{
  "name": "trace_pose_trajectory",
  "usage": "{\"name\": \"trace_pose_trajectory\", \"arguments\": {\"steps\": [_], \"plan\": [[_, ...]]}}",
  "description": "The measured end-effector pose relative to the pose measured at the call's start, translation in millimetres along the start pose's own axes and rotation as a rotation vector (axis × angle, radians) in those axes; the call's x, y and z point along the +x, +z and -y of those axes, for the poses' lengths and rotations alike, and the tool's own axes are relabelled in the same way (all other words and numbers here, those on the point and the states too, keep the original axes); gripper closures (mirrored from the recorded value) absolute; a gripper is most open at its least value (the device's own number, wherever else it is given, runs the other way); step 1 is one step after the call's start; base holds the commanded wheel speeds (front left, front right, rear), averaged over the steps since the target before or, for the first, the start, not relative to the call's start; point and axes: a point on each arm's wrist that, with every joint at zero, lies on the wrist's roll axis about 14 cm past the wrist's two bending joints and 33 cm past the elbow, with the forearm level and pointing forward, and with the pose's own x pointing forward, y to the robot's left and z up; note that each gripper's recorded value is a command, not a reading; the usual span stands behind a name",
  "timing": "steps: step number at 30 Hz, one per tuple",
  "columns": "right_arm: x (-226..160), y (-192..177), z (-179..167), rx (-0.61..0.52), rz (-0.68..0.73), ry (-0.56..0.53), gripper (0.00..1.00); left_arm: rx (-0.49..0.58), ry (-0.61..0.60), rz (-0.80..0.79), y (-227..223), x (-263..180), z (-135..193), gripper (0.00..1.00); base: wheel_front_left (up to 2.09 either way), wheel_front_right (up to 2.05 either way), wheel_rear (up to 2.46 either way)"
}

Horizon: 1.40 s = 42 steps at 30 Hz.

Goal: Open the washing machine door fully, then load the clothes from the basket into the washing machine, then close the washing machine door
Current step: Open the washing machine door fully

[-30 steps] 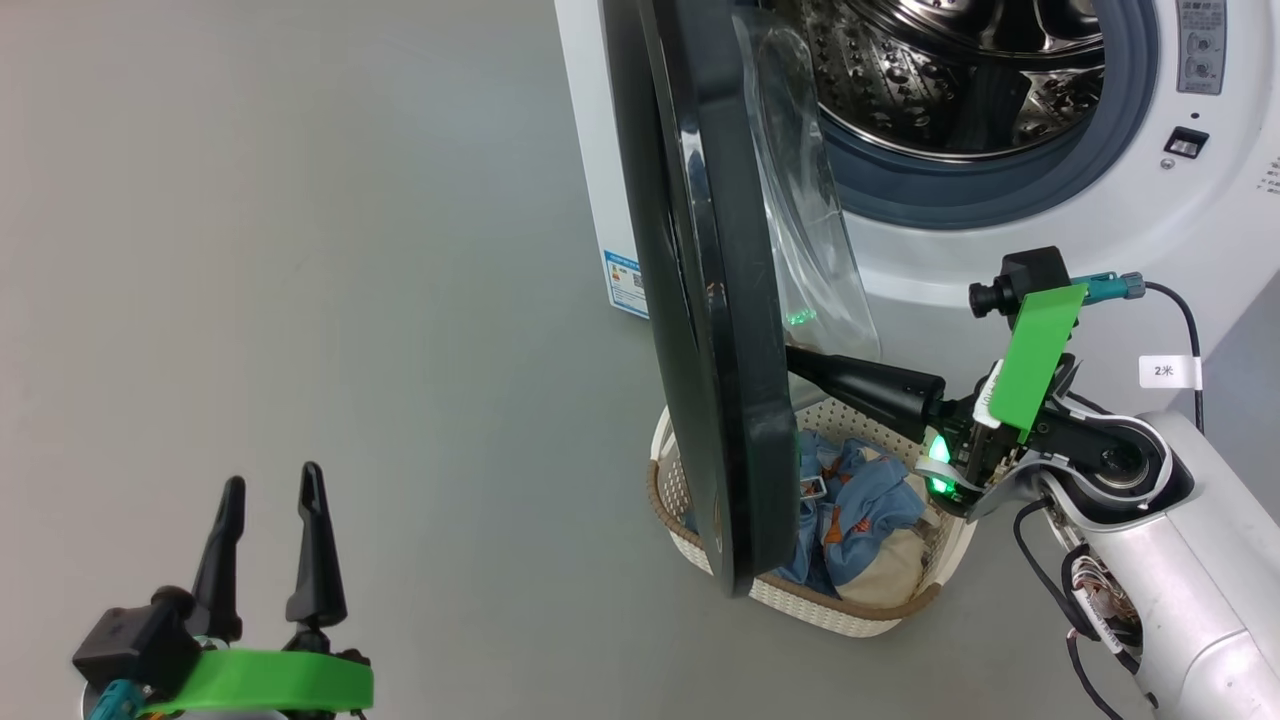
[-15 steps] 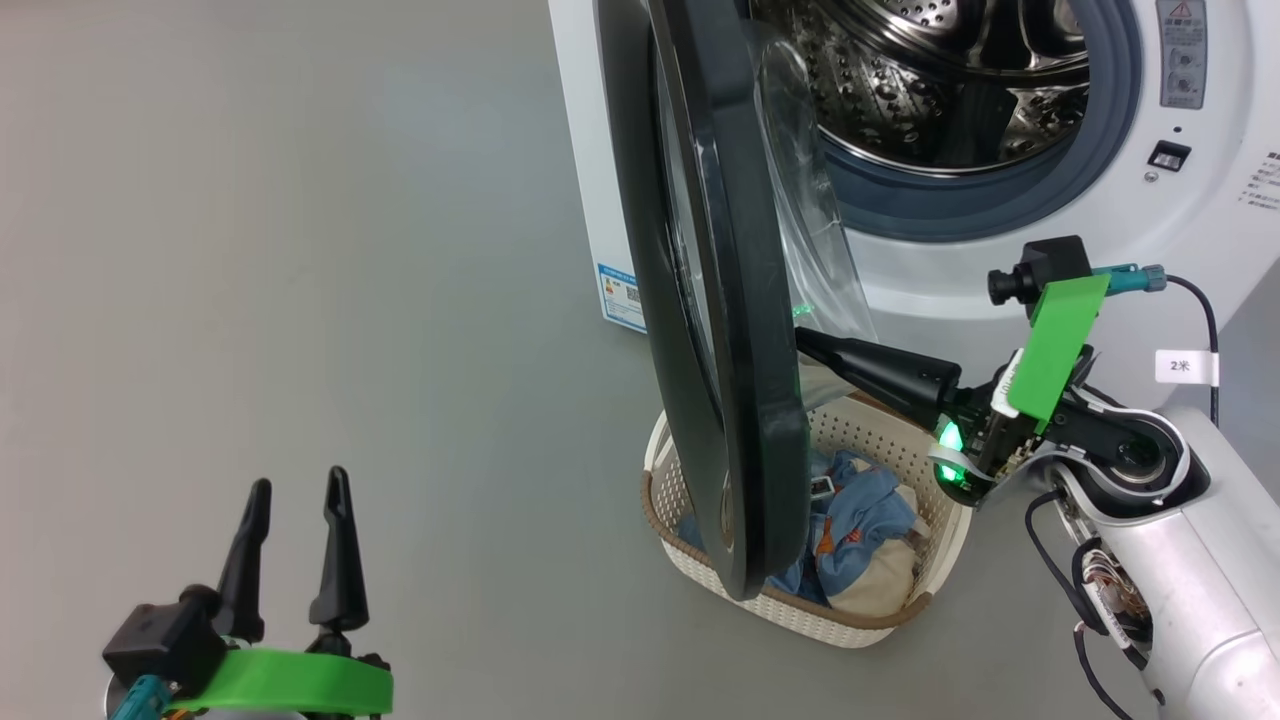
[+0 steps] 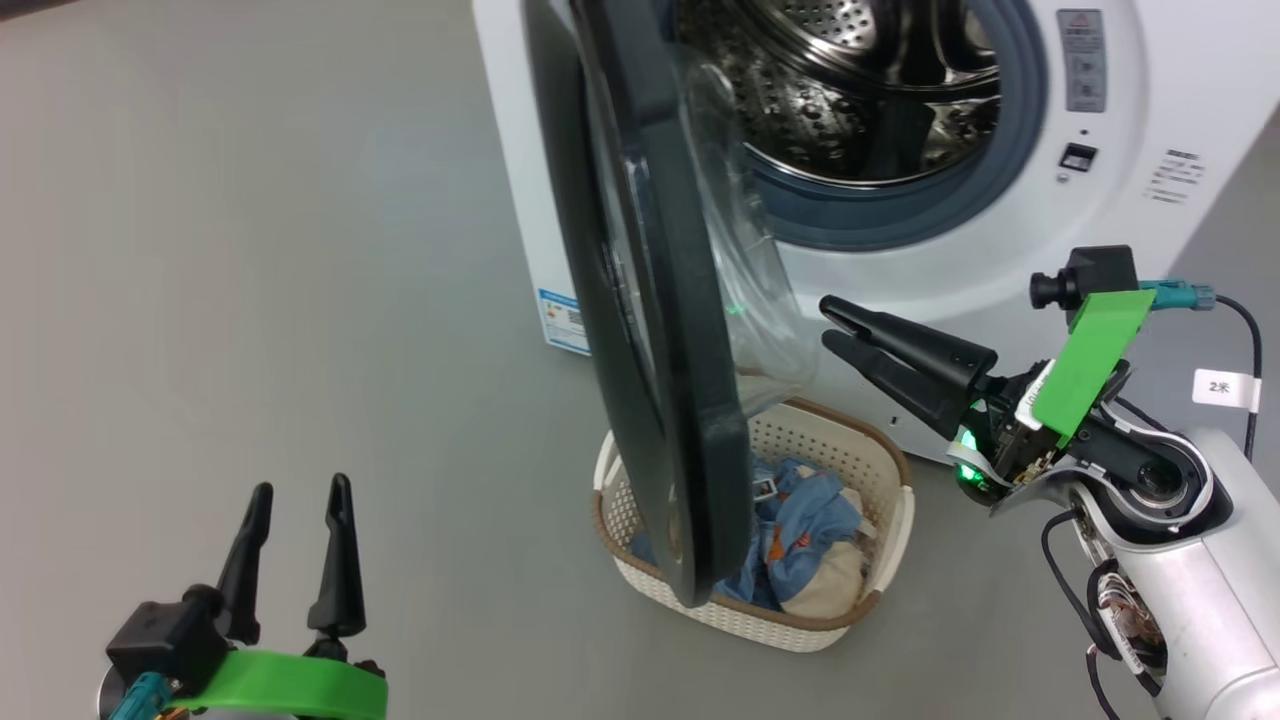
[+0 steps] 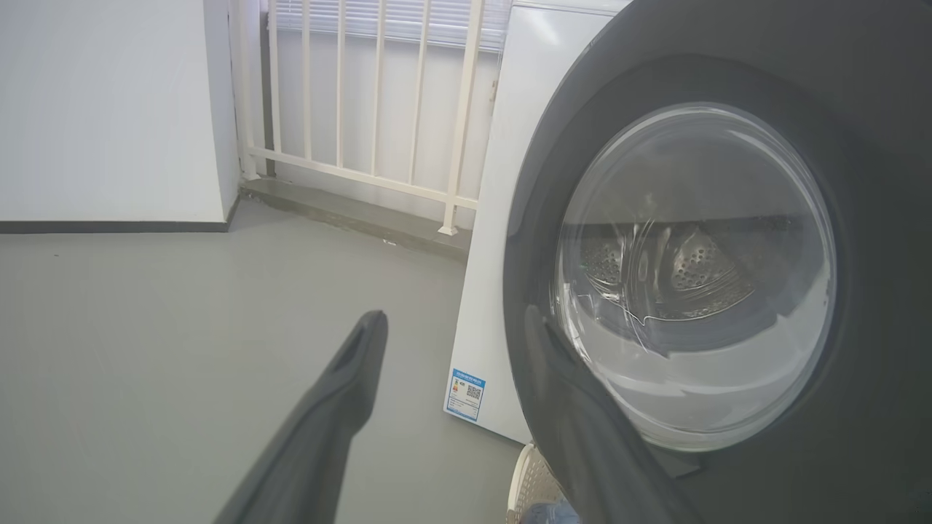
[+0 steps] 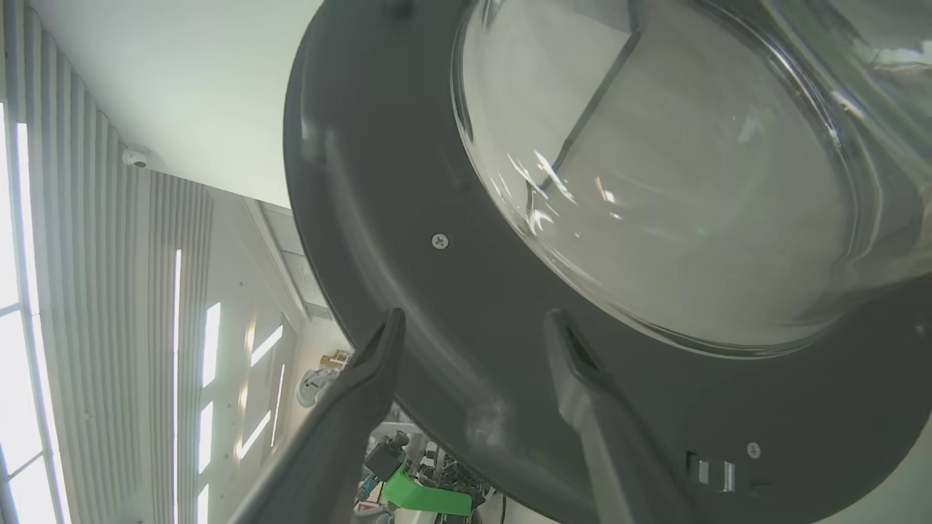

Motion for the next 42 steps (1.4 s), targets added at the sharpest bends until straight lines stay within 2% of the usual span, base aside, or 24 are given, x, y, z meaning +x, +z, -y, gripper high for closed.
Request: {"name": "trace_pose_trajectory", "arguments": {"steps": [8,17,21,26,30,33,42], "plan": [[-38.1,33.0,-15.1,-0.115,0.241,-0.016,0.00,-0.013,-0.089,-0.016,-7.8,14.1,29.6,0.00,0.00,0.00,0.00],[-94.1,57.4,-30.8,-0.315,0.485,-0.090,0.00,-0.030,-0.203,-0.039,-18.7,29.8,71.1,0.00,0.00,0.00,0.00],[-116.0,65.4,-35.9,-0.335,0.594,-0.095,0.00,-0.035,-0.239,-0.045,-21.6,34.0,84.5,0.00,0.00,0.00,0.00],[-150.1,64.9,-32.6,-0.439,0.700,-0.180,0.00,-0.044,-0.300,-0.050,-24.8,39.8,107.6,0.00,0.00,0.00,0.00],[-176.6,64.8,-30.1,-0.478,0.814,-0.223,0.00,-0.042,-0.339,-0.054,-27.1,44.1,122.3,0.00,0.00,0.00,0.00],[-204.2,62.6,-25.1,-0.569,0.909,-0.300,0.00,-0.035,-0.366,-0.048,-26.3,49.4,131.2,0.00,0.00,0.00,0.00],[-263.9,55.2,-1.6,-0.715,1.035,-0.499,0.00,-0.039,-0.419,-0.081,-38.4,44.8,150.9,0.00,0.00,0.00,0.00]]}}
